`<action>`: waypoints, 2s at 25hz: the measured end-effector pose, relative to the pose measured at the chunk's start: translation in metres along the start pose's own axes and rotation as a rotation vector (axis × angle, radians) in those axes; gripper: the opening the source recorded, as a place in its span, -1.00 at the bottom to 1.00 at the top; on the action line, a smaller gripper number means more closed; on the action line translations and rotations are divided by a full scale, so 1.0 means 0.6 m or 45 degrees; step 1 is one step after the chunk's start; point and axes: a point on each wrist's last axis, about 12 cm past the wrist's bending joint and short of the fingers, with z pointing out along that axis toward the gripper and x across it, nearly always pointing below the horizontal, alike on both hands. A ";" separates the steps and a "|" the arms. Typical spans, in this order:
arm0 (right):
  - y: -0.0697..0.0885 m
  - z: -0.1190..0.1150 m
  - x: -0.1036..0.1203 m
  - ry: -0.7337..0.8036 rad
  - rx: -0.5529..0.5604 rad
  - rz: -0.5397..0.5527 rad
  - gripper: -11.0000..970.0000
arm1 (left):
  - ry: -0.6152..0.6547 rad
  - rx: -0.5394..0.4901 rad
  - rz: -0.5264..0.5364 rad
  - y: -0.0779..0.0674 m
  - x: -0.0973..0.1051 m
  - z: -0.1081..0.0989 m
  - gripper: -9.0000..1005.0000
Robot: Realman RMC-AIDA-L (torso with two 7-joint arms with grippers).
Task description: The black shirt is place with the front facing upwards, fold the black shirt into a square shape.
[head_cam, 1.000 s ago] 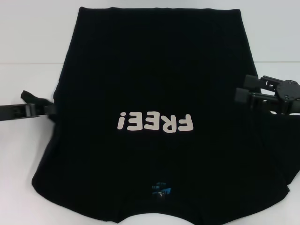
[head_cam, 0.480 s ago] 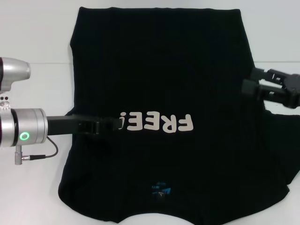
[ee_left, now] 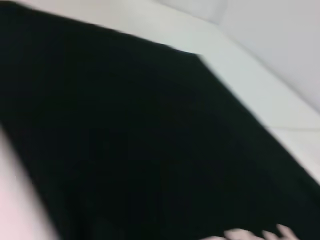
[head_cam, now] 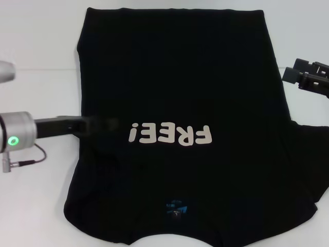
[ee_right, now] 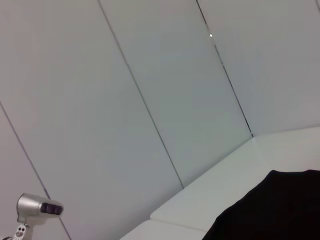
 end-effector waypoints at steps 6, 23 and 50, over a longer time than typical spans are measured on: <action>-0.002 0.005 -0.001 0.005 0.006 0.002 0.83 | -0.013 -0.162 -0.194 0.043 0.001 -0.014 0.38; -0.003 0.007 0.000 0.007 0.017 -0.006 0.83 | 0.031 -0.252 -0.288 0.060 0.013 0.005 0.91; -0.002 0.002 0.001 0.001 0.022 -0.006 0.83 | 0.060 -0.238 -0.219 0.050 0.000 0.017 -0.22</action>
